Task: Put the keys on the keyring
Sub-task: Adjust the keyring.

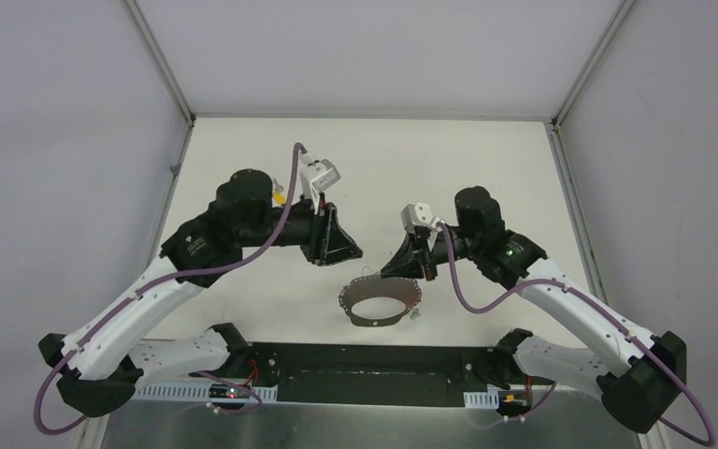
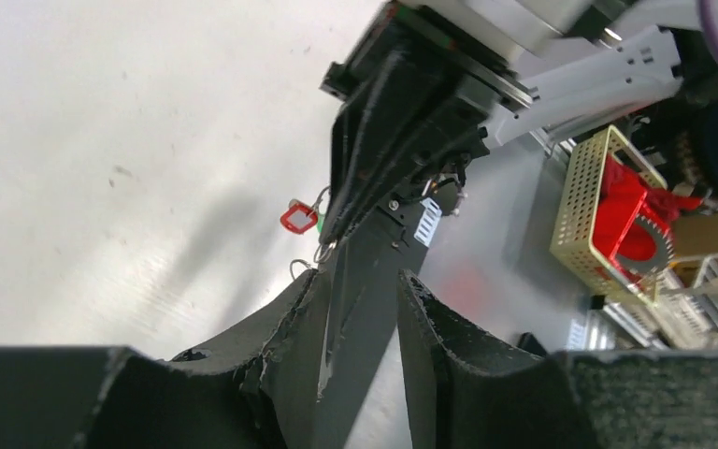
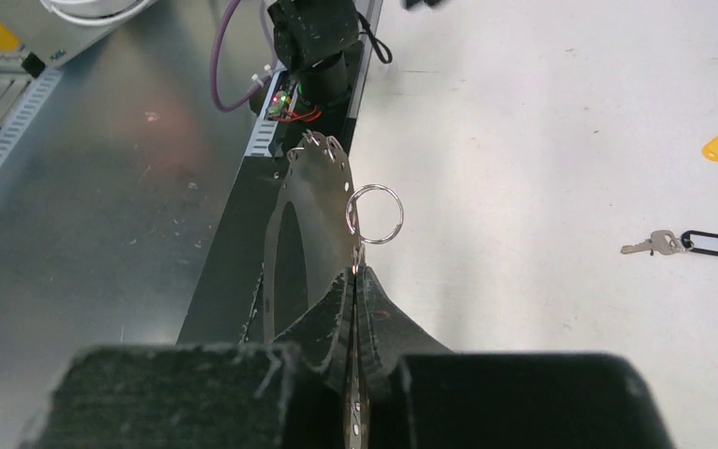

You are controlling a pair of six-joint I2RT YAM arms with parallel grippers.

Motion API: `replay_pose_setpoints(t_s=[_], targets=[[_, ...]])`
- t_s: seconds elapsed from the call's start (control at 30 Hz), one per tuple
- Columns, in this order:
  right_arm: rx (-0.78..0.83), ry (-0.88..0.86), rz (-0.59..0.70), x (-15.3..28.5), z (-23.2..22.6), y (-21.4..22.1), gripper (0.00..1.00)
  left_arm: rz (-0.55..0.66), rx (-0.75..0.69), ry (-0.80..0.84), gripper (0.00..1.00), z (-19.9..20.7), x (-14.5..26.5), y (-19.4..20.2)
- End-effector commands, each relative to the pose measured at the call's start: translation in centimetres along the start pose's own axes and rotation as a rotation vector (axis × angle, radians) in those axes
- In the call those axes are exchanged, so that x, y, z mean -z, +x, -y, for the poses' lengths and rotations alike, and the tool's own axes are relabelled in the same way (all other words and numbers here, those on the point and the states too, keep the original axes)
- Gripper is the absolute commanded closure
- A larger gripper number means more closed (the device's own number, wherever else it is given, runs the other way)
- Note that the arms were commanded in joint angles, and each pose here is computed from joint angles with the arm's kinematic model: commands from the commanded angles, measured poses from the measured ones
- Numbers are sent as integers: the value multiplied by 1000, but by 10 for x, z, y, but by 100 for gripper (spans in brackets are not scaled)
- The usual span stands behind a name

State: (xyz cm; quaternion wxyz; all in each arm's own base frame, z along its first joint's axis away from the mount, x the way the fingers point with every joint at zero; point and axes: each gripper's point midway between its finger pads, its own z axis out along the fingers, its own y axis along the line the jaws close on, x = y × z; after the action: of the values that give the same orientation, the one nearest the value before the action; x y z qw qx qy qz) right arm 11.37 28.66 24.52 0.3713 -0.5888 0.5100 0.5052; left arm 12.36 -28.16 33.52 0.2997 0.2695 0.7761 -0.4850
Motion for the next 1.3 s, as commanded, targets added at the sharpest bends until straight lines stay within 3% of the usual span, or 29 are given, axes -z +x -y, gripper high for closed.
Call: replay_pose_setpoints(t_s=[0.0,0.17,0.3,0.47,0.63,1.03,1.27], targets=[[-13,45,73,-1,8,-29,100,215,-301,140,65,23,4,-26],[-50,66,97,-2,10,-31,100,313,-466,234,65,37,6,-22],[-48,78,95,-2,11,-30,100,279,-525,281,64,43,2,-13],[-52,78,97,-3,13,-32,100,246,-773,357,61,49,-1,4],[-56,84,104,-4,14,-35,100,168,-946,319,61,32,-12,17],[-58,88,111,-4,14,-35,100,-11,-963,154,67,-2,-34,27],[-59,86,110,-5,15,-34,100,-23,-984,71,67,-12,-34,25]])
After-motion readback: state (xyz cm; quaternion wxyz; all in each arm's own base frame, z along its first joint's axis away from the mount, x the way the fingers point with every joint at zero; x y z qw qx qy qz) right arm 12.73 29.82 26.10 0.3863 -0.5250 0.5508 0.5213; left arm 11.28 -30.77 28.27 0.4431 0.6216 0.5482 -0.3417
